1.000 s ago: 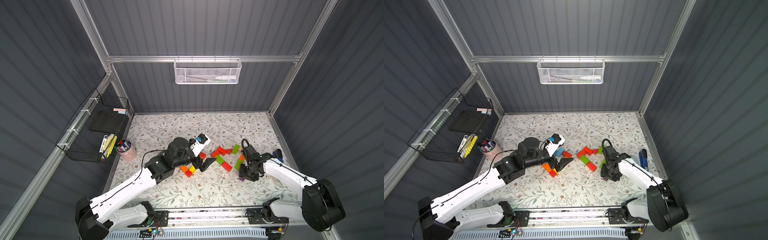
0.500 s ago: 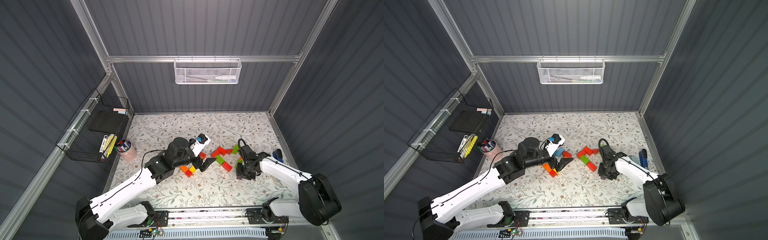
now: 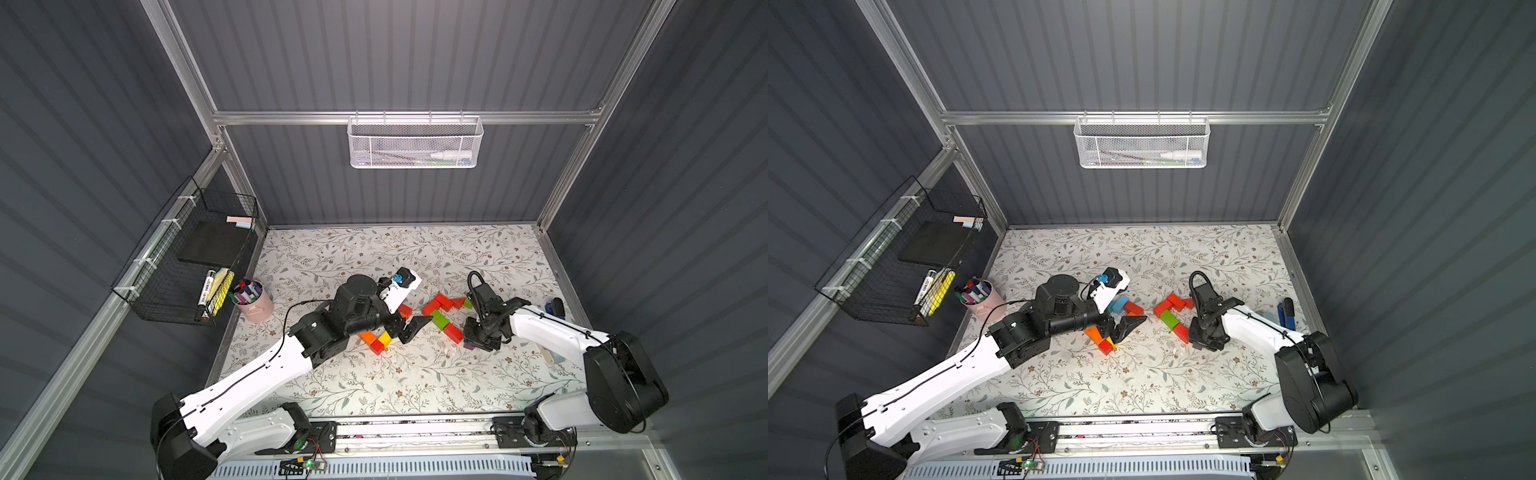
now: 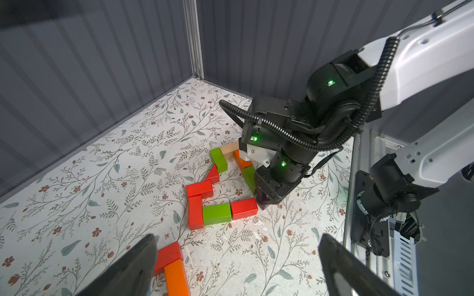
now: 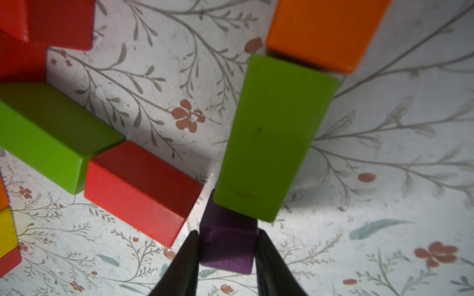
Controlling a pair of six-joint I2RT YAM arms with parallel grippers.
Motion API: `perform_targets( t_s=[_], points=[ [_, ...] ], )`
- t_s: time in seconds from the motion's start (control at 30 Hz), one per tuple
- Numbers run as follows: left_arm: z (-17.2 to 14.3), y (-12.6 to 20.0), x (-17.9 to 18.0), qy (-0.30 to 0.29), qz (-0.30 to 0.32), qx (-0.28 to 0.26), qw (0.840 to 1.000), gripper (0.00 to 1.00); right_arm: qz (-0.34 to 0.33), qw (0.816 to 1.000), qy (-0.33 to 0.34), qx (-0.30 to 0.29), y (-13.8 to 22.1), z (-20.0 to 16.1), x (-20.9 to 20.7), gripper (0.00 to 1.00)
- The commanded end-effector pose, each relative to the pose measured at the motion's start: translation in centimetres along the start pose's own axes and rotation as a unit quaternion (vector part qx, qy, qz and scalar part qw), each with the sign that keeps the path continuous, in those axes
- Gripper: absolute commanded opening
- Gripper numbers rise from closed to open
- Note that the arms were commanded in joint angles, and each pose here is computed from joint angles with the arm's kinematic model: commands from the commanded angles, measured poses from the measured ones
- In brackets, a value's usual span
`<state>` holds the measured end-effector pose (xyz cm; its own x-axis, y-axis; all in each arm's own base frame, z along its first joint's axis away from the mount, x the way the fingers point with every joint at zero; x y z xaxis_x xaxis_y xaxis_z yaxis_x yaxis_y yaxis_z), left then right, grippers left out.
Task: Assemble a heart with building blocks
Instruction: Assemble the building block at the center of the board.
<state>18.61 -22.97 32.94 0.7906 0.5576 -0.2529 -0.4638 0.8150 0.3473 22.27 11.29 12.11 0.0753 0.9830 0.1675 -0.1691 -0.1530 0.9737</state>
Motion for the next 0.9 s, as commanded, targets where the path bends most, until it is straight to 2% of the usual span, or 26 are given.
perform_targets(
  t_s=[0.0,0.07,0.2,0.23,0.37,0.53,0.87],
  points=[
    [0.0,0.2,0.0,-0.001,-0.003,-0.003,1.0,0.99,0.003,1.0,-0.014,-0.007,0.5,0.1,0.3,0.42],
    [-0.1,0.1,0.0,-0.001,-0.004,-0.001,1.0,0.99,0.006,1.0,-0.009,-0.01,0.9,-0.2,0.1,0.46],
    [0.0,0.1,0.0,-0.001,-0.005,-0.001,1.0,0.99,0.005,1.0,0.001,-0.017,1.7,-1.1,-0.4,0.47],
    [-0.1,0.1,0.0,-0.001,-0.005,-0.002,1.0,0.99,0.003,1.0,0.003,-0.019,1.8,-1.5,-0.6,0.46],
    [0.0,0.2,-0.1,-0.001,-0.006,-0.003,1.0,0.99,-0.02,1.0,0.014,-0.017,1.9,-2.5,-1.6,0.3],
    [0.0,0.1,-0.1,-0.001,-0.008,-0.003,1.0,0.99,-0.062,0.997,0.034,-0.01,1.4,-2.7,-2.4,0.17],
    [0.0,0.1,0.0,0.0,-0.005,-0.003,1.0,0.99,-0.019,0.999,0.049,-0.001,0.0,-1.9,-1.2,0.12]
  ],
)
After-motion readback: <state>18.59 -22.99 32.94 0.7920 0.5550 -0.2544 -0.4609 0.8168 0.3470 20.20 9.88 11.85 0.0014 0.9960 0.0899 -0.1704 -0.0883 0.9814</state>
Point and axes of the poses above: each gripper's point midway between its finger pads, its own y axis back along the fingers, its own x axis along the line the jaws close on, z = x × y, the point moved 9 cm from there along y, back along the fingers, and after that the axes turned 13 degrees about y, right-handed, at the moved point
